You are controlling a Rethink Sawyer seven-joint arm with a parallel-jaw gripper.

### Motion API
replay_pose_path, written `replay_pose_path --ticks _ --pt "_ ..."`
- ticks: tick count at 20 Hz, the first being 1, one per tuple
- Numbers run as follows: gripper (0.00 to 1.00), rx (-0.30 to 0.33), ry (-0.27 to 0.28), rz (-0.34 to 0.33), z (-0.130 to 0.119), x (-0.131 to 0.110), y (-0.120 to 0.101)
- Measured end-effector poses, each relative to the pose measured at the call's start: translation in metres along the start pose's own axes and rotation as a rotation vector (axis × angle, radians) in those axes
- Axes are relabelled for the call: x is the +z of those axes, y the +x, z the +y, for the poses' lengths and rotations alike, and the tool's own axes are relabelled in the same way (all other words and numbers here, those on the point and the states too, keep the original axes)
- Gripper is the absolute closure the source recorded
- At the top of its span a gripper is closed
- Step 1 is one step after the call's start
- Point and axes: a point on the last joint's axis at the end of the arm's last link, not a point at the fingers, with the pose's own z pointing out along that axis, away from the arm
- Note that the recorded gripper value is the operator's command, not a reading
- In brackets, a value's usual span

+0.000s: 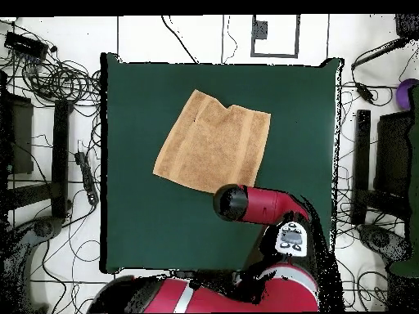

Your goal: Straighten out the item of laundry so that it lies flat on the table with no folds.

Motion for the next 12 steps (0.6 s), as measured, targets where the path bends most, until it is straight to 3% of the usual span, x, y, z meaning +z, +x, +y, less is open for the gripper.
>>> replay_pose_path --ticks 3,12 --pt "0.00 -0.001 -0.019 -0.012 -0.002 0.021 0.002" --pt "0.00 -0.006 -0.037 -0.034 -0.005 0.020 0.003"
